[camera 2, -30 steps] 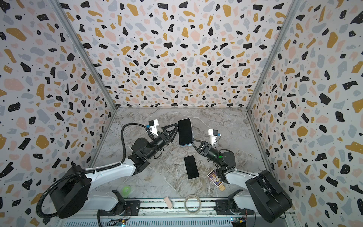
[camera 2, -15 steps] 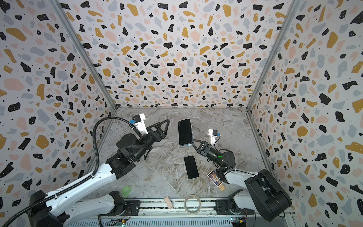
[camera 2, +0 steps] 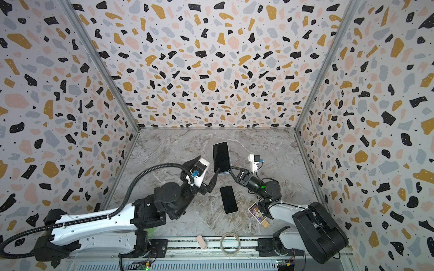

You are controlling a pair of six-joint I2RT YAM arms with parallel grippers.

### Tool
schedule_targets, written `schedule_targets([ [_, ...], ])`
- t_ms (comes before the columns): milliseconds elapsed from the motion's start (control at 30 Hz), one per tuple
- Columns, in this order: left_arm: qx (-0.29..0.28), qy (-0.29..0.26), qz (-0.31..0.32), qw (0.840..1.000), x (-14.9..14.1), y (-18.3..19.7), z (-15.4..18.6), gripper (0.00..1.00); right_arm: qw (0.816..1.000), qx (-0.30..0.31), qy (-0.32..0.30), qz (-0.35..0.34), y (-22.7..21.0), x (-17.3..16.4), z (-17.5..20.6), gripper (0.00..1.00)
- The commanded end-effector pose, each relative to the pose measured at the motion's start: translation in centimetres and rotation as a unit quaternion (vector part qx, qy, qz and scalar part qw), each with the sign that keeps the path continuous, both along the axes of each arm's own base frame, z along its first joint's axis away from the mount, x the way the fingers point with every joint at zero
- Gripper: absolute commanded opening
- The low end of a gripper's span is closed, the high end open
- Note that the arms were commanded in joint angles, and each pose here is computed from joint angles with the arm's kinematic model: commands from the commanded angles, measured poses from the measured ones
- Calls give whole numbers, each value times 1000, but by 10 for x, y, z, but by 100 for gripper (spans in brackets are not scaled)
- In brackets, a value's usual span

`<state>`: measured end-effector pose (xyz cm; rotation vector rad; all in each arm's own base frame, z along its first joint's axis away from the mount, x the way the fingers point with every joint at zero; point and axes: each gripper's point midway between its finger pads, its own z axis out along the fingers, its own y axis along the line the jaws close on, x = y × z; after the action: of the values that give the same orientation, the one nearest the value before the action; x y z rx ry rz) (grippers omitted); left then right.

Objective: Take the phone out of the phone case
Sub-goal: Remove the phone case from the phone.

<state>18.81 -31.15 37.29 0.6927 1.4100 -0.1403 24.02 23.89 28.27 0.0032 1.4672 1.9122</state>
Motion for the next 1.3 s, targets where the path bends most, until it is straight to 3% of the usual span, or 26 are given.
schedule_targets([
  [0,125,-77,49,988,-8,1,-12,84,995,47,-87,-1,-7,-14,45,0],
  [400,196,-92,51,975,-14,-14,-40,80,995,47,-86,0,-7,-14,45,0],
  [767,233,-103,61,965,-10,-27,-44,77,995,48,-88,2,-7,-15,46,0],
  [1267,237,-103,61,964,9,-33,-37,75,995,47,-88,5,-6,-16,45,0],
])
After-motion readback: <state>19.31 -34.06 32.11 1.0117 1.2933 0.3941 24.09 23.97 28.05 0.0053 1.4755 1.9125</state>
